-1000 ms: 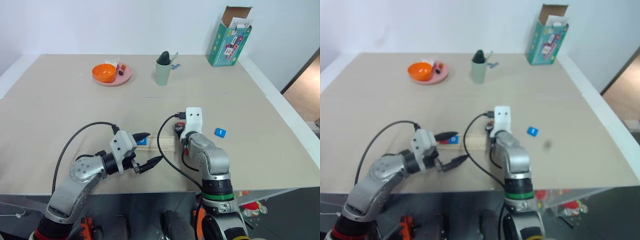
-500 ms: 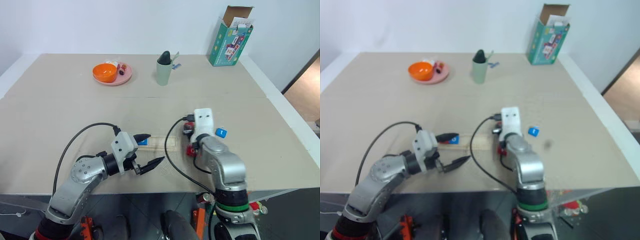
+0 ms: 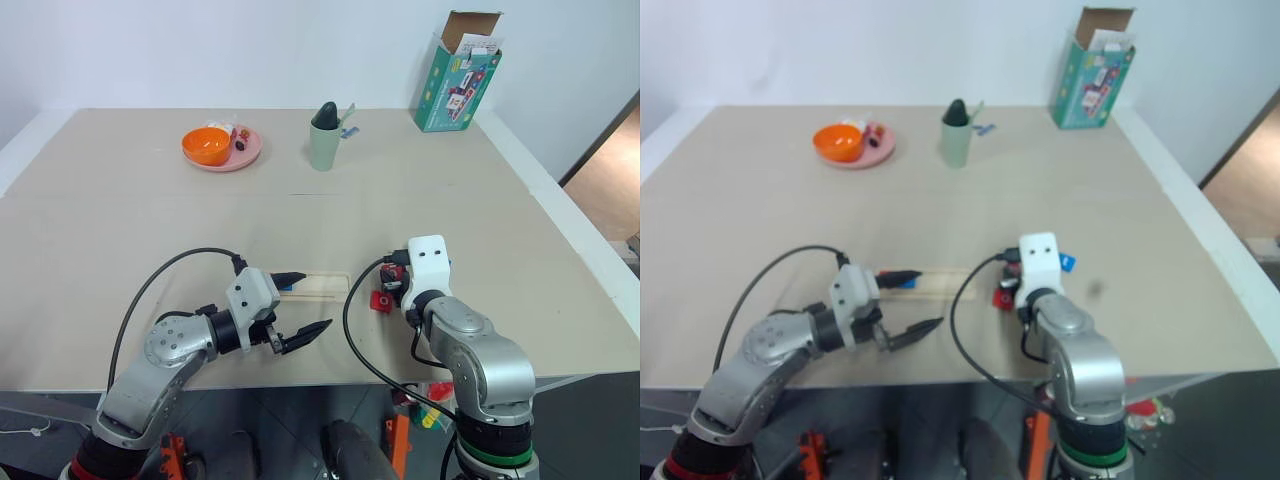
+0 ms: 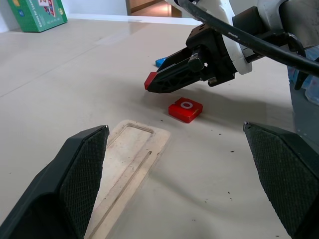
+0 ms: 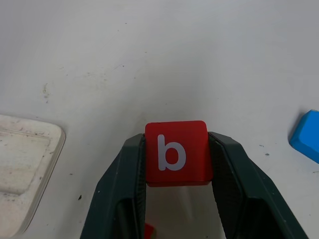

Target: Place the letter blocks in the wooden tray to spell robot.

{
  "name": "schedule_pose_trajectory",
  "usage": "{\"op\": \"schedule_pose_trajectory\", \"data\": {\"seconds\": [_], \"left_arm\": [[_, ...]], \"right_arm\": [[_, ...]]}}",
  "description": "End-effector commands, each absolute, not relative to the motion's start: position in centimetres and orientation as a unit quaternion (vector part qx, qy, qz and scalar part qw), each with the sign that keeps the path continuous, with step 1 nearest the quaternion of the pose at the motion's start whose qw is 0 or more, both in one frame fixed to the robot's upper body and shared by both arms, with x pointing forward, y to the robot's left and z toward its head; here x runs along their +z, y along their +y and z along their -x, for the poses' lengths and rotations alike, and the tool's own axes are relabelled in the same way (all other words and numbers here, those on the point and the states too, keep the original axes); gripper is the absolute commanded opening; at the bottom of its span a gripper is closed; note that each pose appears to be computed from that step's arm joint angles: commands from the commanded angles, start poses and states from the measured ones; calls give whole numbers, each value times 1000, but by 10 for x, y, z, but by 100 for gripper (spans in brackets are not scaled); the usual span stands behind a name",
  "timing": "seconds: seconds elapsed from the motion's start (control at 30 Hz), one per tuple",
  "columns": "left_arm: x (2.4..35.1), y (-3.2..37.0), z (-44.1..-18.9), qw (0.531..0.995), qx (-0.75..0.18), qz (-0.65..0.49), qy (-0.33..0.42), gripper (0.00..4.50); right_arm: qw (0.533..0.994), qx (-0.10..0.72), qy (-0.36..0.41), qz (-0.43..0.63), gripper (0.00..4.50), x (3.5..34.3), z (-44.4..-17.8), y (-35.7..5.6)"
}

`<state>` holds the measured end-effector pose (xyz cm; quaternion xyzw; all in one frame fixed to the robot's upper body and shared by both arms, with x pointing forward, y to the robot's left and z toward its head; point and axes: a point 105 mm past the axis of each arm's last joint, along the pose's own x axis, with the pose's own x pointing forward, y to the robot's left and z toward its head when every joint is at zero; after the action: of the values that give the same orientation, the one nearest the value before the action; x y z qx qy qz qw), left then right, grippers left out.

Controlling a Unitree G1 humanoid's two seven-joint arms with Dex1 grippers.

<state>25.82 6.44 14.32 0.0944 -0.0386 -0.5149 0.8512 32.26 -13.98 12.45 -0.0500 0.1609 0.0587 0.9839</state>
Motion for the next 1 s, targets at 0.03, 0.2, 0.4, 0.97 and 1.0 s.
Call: {"op": "schedule_pose_trajectory", "data": {"seconds": [0.03,0.2,0.4,0.97,1.0], "left_arm": [[153,64,-257,847,-516,-108,-61,450],[153,66,-257,849,-513,-111,-60,450],[153,66,-258,850,-512,-113,-59,450],[158,66,-254,837,-532,-105,-75,450],[159,66,-254,835,-536,-102,-77,450]], "right_arm": [[987,55,144,41,122,128,-326,-139],[986,49,158,14,122,120,-331,-138],[986,57,155,9,122,119,-334,-135],[936,327,60,113,446,211,-339,-134],[918,366,62,138,446,212,-339,-138]]}}
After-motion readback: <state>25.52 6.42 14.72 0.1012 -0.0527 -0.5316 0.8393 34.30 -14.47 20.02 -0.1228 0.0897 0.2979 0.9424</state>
